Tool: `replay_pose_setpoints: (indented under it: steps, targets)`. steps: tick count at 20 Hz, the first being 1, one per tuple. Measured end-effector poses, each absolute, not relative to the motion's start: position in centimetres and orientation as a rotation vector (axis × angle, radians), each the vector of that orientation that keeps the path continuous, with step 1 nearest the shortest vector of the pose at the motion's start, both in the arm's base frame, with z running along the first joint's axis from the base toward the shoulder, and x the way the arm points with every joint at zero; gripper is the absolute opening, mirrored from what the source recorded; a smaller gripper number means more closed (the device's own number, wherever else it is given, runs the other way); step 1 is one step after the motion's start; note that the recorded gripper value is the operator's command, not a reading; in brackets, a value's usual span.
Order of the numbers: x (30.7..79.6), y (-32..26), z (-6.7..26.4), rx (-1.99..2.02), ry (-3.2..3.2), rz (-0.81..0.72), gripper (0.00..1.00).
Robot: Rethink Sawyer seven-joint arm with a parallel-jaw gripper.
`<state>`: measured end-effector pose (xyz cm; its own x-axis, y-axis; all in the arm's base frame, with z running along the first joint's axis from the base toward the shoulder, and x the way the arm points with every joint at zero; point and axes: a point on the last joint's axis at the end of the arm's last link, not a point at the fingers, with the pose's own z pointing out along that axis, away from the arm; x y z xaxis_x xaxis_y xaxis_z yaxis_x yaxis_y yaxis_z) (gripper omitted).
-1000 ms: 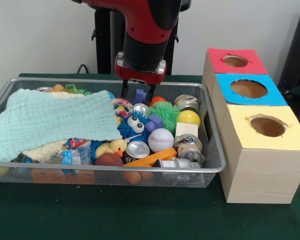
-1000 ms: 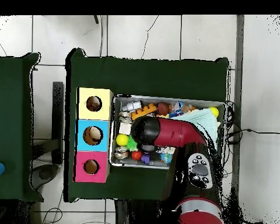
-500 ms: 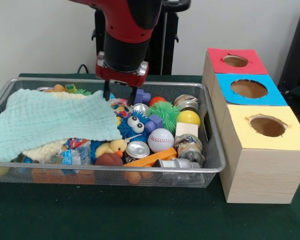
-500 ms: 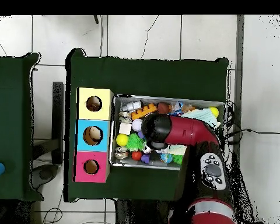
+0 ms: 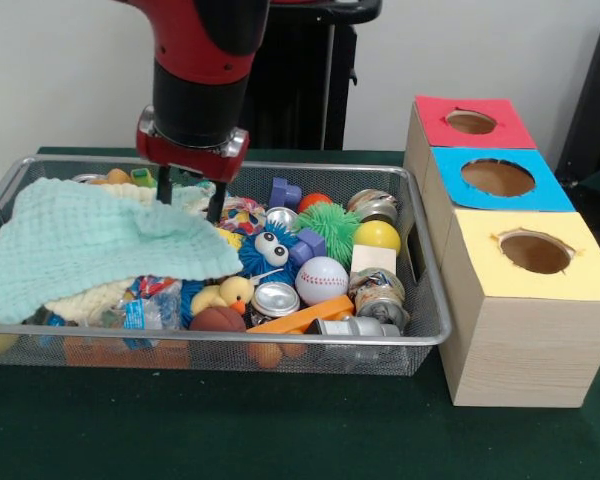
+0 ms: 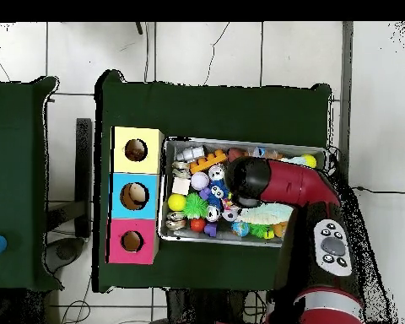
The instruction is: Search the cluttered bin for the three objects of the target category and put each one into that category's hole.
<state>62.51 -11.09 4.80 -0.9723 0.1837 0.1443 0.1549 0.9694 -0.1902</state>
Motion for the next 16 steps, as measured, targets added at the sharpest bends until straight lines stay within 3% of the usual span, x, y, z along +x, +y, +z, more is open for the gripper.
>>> replay_pose_setpoints:
  steps: [16]
  targets:
    - [64.1, -14.7, 1.2, -0.231, -2.963, 0.325, 1.00]
